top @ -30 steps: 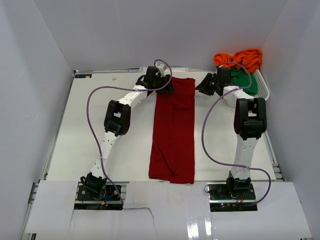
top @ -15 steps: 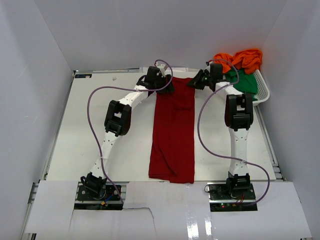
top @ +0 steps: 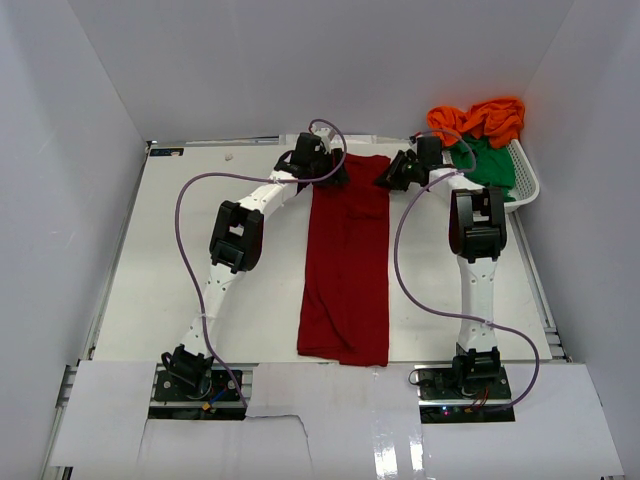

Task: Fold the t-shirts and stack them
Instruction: Rotate the tshirt 90 degrees

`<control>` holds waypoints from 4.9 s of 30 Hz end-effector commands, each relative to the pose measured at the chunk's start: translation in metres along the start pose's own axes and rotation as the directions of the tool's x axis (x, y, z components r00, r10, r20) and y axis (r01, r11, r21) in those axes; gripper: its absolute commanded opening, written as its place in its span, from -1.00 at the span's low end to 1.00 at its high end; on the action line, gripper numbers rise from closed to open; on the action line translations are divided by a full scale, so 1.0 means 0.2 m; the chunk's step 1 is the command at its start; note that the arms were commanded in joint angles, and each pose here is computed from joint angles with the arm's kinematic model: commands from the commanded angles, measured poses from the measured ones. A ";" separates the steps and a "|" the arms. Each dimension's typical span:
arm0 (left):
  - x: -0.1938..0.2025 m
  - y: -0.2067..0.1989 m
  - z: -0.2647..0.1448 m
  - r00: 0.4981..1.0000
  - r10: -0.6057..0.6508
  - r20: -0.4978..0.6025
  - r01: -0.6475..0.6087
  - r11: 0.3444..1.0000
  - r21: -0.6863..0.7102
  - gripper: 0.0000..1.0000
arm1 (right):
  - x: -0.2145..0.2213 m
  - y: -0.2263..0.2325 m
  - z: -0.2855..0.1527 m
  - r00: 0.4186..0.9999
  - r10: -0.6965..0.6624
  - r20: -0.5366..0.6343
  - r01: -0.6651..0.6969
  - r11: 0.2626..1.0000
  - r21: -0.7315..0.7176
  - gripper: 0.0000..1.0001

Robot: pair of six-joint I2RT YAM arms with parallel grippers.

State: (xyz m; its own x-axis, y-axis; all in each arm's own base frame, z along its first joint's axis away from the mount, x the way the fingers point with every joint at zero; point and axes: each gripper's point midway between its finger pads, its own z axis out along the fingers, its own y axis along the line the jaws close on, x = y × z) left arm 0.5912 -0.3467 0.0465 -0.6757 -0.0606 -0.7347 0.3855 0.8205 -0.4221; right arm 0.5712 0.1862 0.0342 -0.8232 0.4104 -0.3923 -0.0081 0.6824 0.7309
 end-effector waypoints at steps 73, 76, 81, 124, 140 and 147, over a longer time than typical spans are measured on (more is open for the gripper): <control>-0.16 0.56 -0.08 0.989 -0.099 0.108 0.123 0.961 -0.248 0.43 | 1.94 0.41 -0.85 0.759 -0.422 -0.496 0.348 0.906 -0.240 0.09; -0.15 0.57 -0.08 0.989 -0.098 0.108 0.123 0.960 -0.252 0.42 | 1.93 0.38 -0.85 0.748 -0.432 -0.505 0.400 0.899 -0.176 -0.01; -0.14 0.57 -0.08 0.990 -0.099 0.102 0.122 0.960 -0.251 0.42 | 1.92 0.31 -0.84 0.738 -0.423 -0.525 0.451 0.889 -0.082 -0.69; -0.17 0.63 -0.06 0.987 -0.108 0.115 0.133 0.961 -0.242 0.42 | 2.11 0.55 -0.95 0.850 -0.053 -0.524 -0.102 0.960 -0.263 -0.48; -0.18 0.63 -0.07 0.987 -0.106 0.117 0.133 0.960 -0.245 0.43 | 1.92 0.16 -1.00 0.901 -0.155 -0.406 0.265 0.936 0.230 -0.01; -0.19 0.63 -0.08 0.988 -0.096 0.120 0.124 0.959 -0.255 0.43 | 1.82 0.38 -1.09 0.892 -0.304 -0.335 0.383 0.902 0.200 -0.02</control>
State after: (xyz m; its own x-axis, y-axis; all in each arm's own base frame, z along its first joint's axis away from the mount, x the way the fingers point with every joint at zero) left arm 0.6574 -0.2537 0.0490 -0.5975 -0.2232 -0.7702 0.1812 0.8981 -0.4008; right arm 0.1402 0.2591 0.0469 -0.9527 -0.0103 -0.3038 -0.1576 0.8714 0.4646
